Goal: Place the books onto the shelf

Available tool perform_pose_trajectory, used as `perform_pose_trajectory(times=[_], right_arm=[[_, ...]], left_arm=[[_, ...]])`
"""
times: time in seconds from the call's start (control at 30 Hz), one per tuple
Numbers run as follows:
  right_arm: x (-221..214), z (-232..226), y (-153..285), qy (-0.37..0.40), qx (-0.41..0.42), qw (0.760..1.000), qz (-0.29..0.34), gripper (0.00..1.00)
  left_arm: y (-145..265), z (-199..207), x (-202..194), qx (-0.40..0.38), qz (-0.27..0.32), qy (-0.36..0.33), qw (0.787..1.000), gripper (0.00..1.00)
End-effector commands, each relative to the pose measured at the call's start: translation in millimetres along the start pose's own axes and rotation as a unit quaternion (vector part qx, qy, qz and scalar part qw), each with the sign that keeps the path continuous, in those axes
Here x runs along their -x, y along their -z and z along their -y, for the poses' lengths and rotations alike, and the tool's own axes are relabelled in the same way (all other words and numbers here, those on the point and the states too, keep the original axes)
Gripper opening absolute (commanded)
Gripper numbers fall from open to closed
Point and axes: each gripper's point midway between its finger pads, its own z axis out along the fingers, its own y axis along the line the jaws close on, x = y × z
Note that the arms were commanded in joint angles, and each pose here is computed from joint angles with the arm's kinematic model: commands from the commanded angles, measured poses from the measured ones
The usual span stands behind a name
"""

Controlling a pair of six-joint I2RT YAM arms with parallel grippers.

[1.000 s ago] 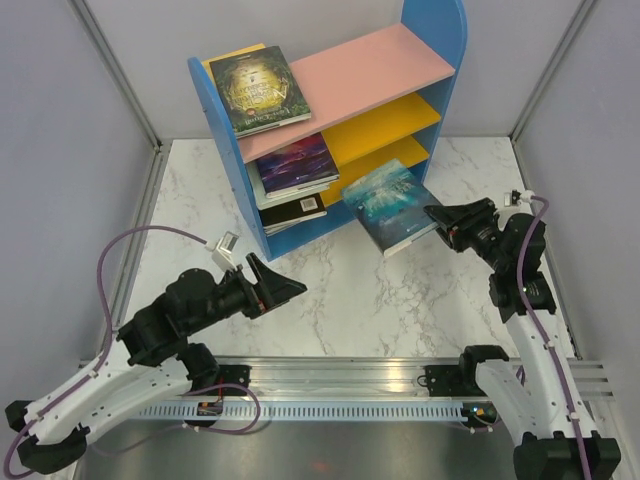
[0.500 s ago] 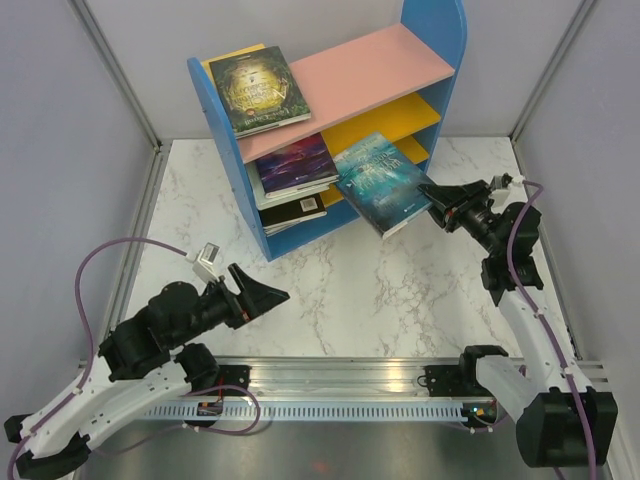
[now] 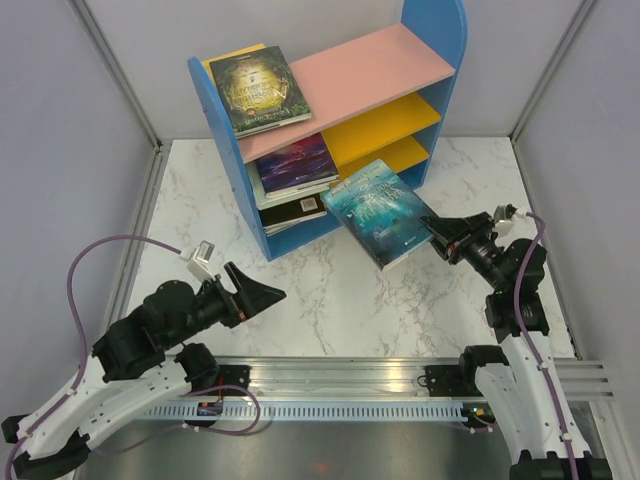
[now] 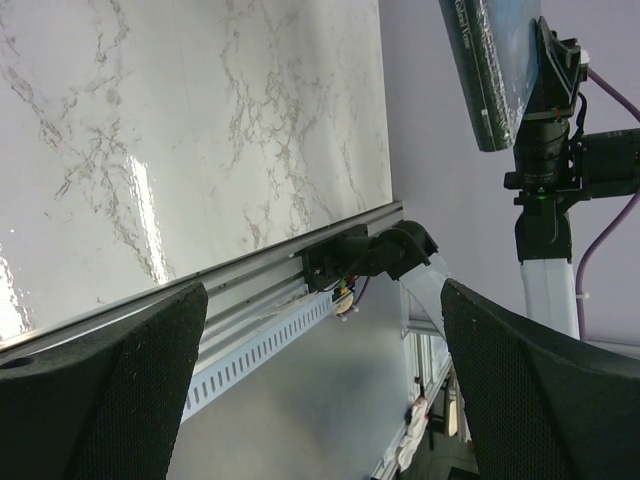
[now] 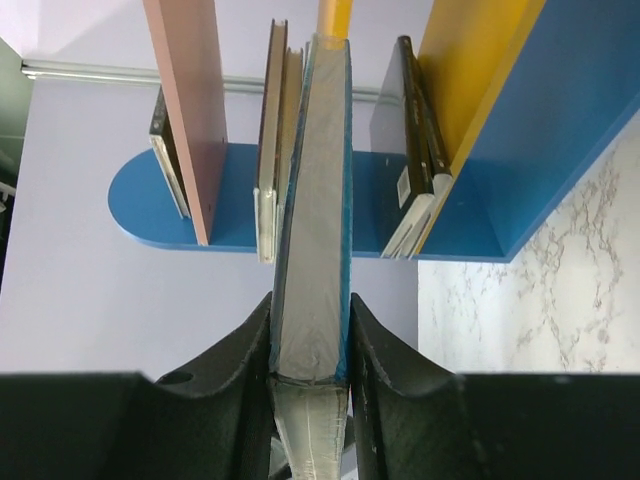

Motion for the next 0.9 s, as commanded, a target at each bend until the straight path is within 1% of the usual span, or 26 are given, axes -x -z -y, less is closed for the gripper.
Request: perform_pose_trajectory(times=[0.0,0.13,0.23,0.27,0.3,0.37,0.4,0.47,0.5,0.53,0.57,0.63,0.8,0.83,0.87], right_arm=[[-3.3,-27.9,7.7,-0.009,0.051,0.999,0.0,0.0],[1.2,-19.0,2.2,-0.016,0.041,0.999,0.008,0.0],[5.9,-13.3,-4.0,-0.035,0.05,0.998,0.018,0.0],[9.6,-6.1,-9.3,-0.044,0.043,0.998,0.024,0.0],[11.8,-11.8,-11.6,-0.039,0.057,0.997,0.027,0.0],[13.7,-7.7,-22.6,-0.041,0.049,0.998,0.025,0.0],[16.1,-18.5,-26.1,-0.033,0.068,0.997,0.029,0.0],[15.8,-16.0,-39.5,-0.039,0.063,0.997,0.023,0.0],[18.0,-25.9,-42.9,-0.034,0.079,0.996,0.027,0.0],[16.4,-21.3,-51.7,-0.038,0.072,0.996,0.021,0.0],[16.5,-30.2,-55.5,-0.032,0.082,0.996,0.02,0.0],[12.3,-28.3,-66.9,-0.033,0.078,0.996,0.013,0.0],[12.7,-38.4,-79.1,-0.031,0.088,0.996,0.015,0.0],[16.6,-46.8,-79.1,-0.017,0.093,0.995,0.024,0.0],[18.3,-41.6,-80.6,-0.014,0.075,0.997,0.027,0.0]], left_arm=[[-0.4,-0.7,9.3,0.01,0.021,-0.024,0.999,1.0],[-4.7,-1.0,8.8,0.018,0.016,-0.029,0.999,1.0],[-7.5,-0.7,7.9,0.019,0.012,-0.036,0.999,1.0],[-7.3,0.5,8.5,0.017,0.013,-0.037,0.999,1.0],[-7.8,1.5,9.2,0.016,0.014,-0.038,0.999,1.0],[-6.5,3.7,11.1,0.013,0.018,-0.042,0.999,1.0],[-6.0,4.6,11.8,0.012,0.019,-0.044,0.999,1.0],[-5.4,4.2,12.4,0.012,0.021,-0.046,0.999,1.0],[-5.4,3.9,12.2,0.011,0.021,-0.044,0.999,1.0],[-5.0,4.3,12.1,0.01,0.021,-0.043,0.999,1.0],[-5.5,3.2,11.3,0.011,0.019,-0.044,0.999,1.0],[-4.5,3.8,11.0,0.008,0.019,-0.042,0.999,1.0],[-0.2,2.7,12.4,0.006,0.025,-0.039,0.999,1.0],[2.2,4.8,13.8,0.002,0.028,-0.038,0.999,1.0],[2.9,2.5,13.4,0.006,0.028,-0.038,0.999,1.0]])
